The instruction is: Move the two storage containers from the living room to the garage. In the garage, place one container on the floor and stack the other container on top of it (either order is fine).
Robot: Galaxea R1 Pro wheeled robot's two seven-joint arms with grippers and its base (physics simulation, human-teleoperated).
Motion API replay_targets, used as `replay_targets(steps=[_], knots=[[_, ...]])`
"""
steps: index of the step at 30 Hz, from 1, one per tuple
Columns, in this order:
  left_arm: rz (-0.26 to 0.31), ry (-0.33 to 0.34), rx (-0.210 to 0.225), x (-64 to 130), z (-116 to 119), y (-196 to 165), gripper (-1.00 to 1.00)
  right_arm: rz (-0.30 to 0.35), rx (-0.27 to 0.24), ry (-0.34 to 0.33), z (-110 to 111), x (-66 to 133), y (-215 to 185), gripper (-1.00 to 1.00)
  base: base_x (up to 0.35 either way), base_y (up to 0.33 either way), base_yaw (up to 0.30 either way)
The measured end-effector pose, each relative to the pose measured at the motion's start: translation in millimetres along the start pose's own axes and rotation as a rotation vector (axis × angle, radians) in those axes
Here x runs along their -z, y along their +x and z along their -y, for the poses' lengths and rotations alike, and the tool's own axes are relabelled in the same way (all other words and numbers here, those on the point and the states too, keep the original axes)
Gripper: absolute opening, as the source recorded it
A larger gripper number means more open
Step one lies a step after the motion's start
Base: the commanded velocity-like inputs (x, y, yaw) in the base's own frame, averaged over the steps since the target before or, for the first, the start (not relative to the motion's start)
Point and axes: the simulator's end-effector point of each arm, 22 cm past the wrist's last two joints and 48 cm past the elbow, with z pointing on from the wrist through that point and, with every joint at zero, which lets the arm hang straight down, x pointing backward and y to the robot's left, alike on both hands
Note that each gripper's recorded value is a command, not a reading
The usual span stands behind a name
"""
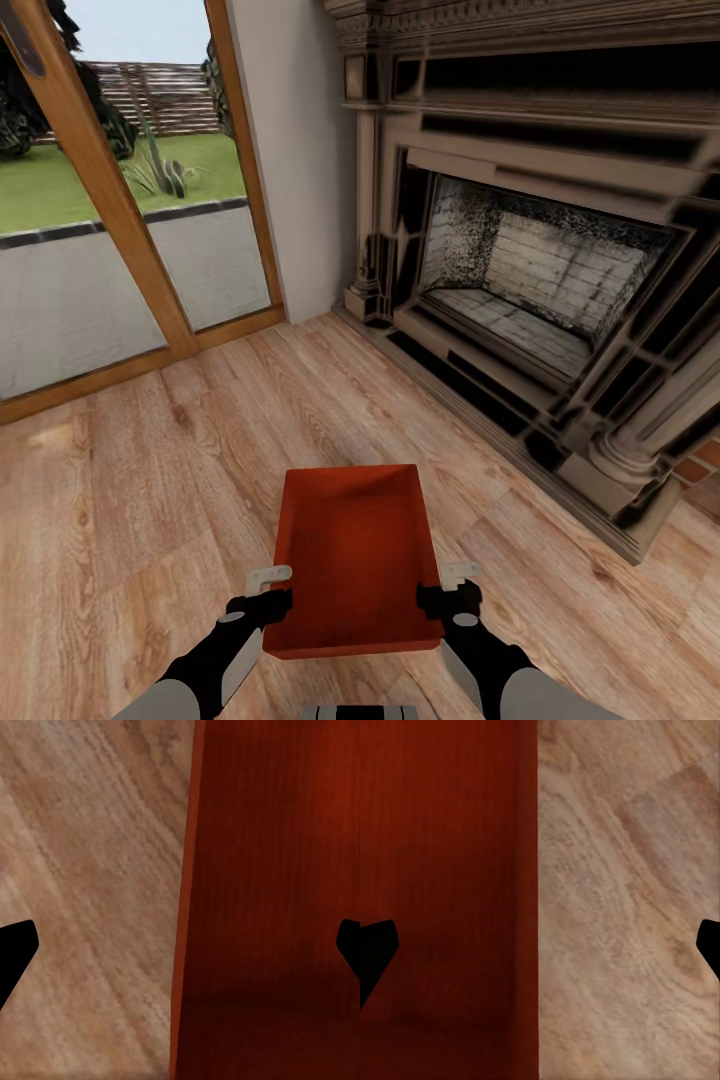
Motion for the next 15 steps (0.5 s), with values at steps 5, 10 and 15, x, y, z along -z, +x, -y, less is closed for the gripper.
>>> replay_targets(steps=[5, 10, 15], knots=[[0.0, 0.0, 0.0, 0.0, 0.1, -0.1, 1.0, 0.002, -0.001, -0.001, -0.9, 0.1, -0.7, 1.0, 0.0, 0.0, 0.0], [0.0, 0.0, -0.001, 0.0, 0.3, -0.1, 1.0, 0.008, -0.002, -0.005, -3.7, 0.6, -3.1, 1.0, 0.0, 0.0, 0.0], [0.0, 0.0, 0.0, 0.0, 0.1, -0.2, 1.0, 0.006, -0.002, -0.005, -3.6, 0.5, -2.8, 1.0, 0.0, 0.0, 0.0]])
